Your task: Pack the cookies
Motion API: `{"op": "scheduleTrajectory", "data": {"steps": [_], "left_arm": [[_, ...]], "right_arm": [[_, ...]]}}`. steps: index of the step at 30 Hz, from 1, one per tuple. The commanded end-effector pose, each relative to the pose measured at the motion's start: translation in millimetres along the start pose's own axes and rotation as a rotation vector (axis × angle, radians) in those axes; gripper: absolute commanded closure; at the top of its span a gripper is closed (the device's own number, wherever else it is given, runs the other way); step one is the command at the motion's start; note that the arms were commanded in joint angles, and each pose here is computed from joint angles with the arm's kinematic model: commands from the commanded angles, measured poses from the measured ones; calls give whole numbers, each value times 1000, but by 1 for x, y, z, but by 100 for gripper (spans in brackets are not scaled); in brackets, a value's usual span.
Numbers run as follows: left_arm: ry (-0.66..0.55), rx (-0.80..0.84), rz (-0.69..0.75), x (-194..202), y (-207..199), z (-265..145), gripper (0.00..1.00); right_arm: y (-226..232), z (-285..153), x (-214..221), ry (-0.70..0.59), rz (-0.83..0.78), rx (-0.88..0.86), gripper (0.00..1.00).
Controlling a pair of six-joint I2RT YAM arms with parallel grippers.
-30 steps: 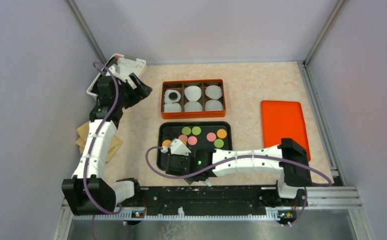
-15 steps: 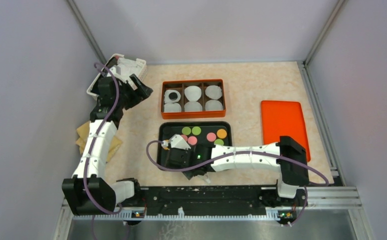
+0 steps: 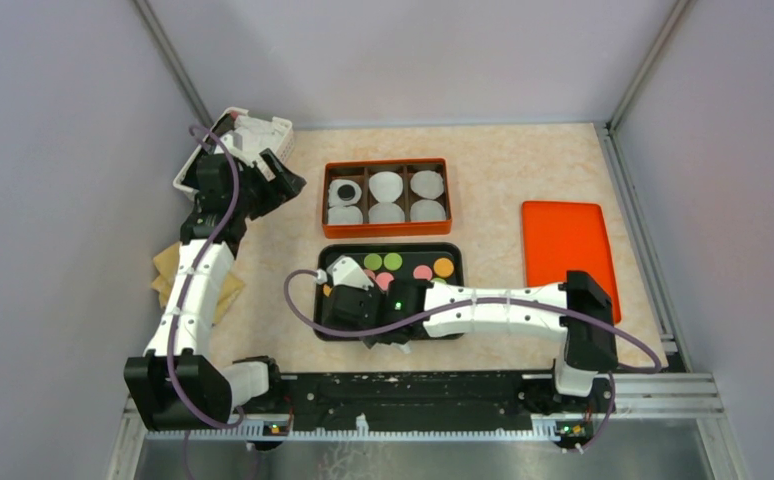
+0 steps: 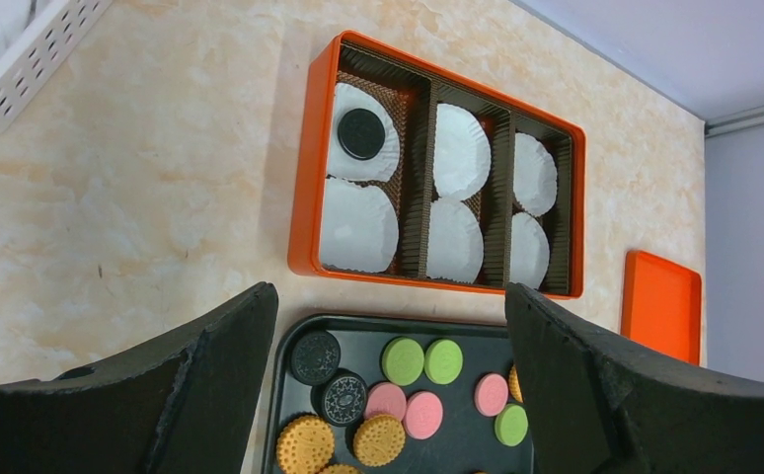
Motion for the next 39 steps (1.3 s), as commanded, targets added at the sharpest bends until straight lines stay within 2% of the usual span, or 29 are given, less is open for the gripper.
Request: {"op": "scheduleTrajectory", "data": {"steps": [1,5,11,15,30,39], "left_arm": [[-52,40,28,-13,-10,-8,8],[-51,31,24,-14,-8,-6,8],[-57,15,22,-18,-7,-2,8],[-62,2,27,-19,-4,0,8],[-55,-27,34,-23,2,11,9],[-51,-36,32,-23,4,14,9]], "right_arm": [[-8,-18,-38,-126,27,21,100],[-21,-21,-46,-147,36,71,100],[-79,-25,-77,-215,120,148,100],[-98,-25,-98,-256,118,168,100],[-136,60,-141,-235,103,153,100],[-130,94,-136,-195,83,118,100]]}}
Point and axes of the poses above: each gripper's point midway between its finger pads, its own z axis out along the fingers, its own y axis along the line the jaws close on, x = y × z, the point moved 3 cm from there along -z, back along the fingers, and after that the axes turned 7 degrees about -z, right-handed, at the moved point
